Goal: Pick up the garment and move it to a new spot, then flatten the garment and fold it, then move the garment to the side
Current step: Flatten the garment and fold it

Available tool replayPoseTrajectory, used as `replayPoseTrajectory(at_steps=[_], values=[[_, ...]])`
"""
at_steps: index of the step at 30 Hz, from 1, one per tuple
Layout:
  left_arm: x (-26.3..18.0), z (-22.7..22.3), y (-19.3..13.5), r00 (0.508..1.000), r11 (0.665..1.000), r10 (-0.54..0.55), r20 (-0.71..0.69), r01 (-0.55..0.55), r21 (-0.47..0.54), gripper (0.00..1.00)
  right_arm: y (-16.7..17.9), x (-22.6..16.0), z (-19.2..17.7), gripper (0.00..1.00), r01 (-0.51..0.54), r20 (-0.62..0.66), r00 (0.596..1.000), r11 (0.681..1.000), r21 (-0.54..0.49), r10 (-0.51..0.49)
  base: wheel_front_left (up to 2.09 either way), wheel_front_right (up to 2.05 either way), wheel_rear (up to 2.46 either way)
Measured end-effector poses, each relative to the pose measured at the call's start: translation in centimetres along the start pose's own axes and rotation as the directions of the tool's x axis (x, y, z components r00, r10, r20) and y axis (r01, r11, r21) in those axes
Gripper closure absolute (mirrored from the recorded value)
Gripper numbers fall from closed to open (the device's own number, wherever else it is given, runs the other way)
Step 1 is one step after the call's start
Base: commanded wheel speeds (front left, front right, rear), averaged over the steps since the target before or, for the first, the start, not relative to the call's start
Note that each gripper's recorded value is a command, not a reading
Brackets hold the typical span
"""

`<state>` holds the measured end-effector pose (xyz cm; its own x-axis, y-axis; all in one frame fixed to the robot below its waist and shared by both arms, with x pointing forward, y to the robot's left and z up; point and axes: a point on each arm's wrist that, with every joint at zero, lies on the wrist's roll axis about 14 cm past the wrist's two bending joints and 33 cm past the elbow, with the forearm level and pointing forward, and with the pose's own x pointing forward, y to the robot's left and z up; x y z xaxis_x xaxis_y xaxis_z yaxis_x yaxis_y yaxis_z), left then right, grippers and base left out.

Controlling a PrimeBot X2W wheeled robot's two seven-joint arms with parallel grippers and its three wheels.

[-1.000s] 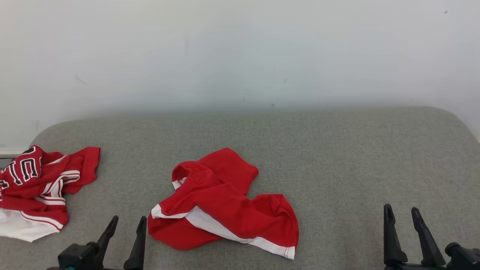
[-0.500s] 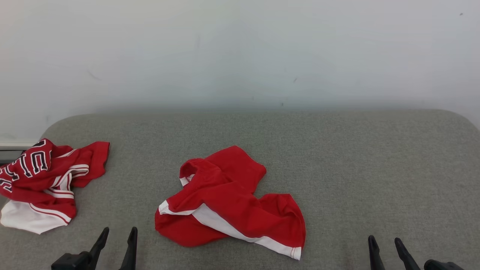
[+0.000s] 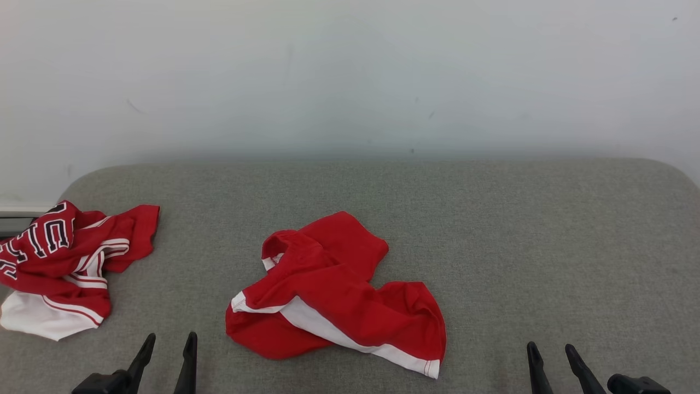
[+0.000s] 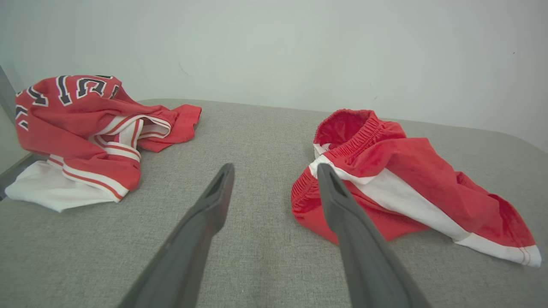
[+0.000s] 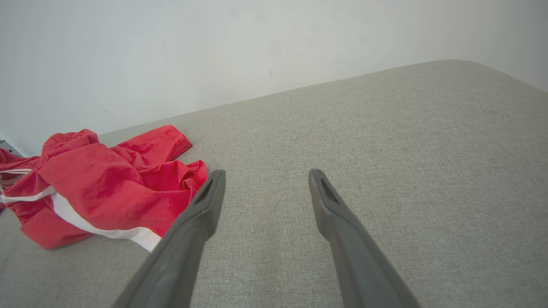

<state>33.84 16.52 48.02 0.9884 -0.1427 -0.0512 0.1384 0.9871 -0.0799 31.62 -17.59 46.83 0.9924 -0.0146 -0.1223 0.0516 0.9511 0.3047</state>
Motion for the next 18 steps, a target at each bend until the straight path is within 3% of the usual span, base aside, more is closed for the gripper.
replayPoseTrajectory(at_steps=[11,18], values=[[0.7,-0.1,-1.6,0.998,0.997,-0.057,-0.030,0.059,0.046,0.00,2.0,0.1,-1.2,0.00,-0.076,-0.058,0.996,0.995,-0.058,0.073,0.00,0.00,0.00],[4.1,1.4,-2.9,0.989,0.982,-0.124,-0.080,0.134,0.136,0.00,6.7,0.1,-4.1,0.00,-0.252,-0.209,0.952,0.961,-0.115,0.225,0.00,0.00,0.00]])
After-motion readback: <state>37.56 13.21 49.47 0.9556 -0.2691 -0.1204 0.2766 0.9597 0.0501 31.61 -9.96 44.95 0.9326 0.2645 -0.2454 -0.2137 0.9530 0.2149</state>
